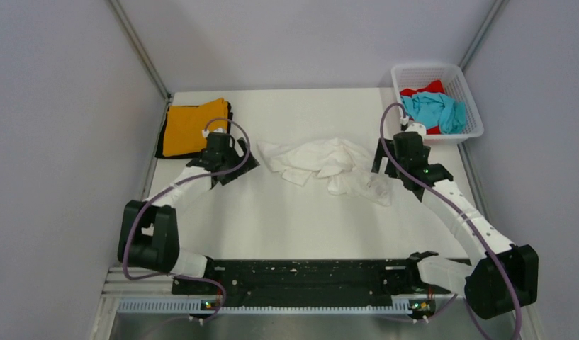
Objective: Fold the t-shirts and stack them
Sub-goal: Flatten out the tshirt
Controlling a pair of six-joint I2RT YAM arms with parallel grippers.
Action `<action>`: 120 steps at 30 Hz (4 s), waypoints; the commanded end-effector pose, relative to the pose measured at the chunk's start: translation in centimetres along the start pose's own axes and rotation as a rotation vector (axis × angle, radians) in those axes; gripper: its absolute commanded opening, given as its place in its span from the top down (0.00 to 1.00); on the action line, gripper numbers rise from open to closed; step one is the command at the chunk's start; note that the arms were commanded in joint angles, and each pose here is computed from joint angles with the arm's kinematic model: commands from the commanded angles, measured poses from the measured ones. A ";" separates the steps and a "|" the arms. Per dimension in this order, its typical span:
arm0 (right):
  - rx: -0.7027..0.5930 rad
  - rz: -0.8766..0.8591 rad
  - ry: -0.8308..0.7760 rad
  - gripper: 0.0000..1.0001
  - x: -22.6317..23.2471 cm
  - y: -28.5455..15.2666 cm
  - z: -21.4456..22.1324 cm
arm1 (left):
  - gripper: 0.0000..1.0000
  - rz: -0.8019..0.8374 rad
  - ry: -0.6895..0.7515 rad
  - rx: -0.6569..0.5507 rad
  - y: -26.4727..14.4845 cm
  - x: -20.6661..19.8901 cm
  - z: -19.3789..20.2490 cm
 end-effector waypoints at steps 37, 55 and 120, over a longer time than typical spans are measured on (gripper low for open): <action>-0.107 -0.167 -0.032 1.00 4.6 5.3 -1.7 | 1.00 0.165 0.154 -0.056 6.0 -7.0 -8.6; -0.702 -0.702 -0.047 1.00 7.1 -20.2 -16.8 | 1.00 0.264 0.185 -0.938 -27.2 -7.4 -15.7; -0.108 -0.288 0.181 0.01 5.9 5.3 -4.6 | 0.02 -0.445 -0.211 0.132 -4.3 7.4 2.6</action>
Point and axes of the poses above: each gripper's point midway between its finger pads, its own y axis out along the fingers, its own x axis along the line the jaws close on, z = x × y, the point moved 5 cm from there along -y, back along the fingers, and after that the axes turned 15 degrees about y, right-handed, at the moved point
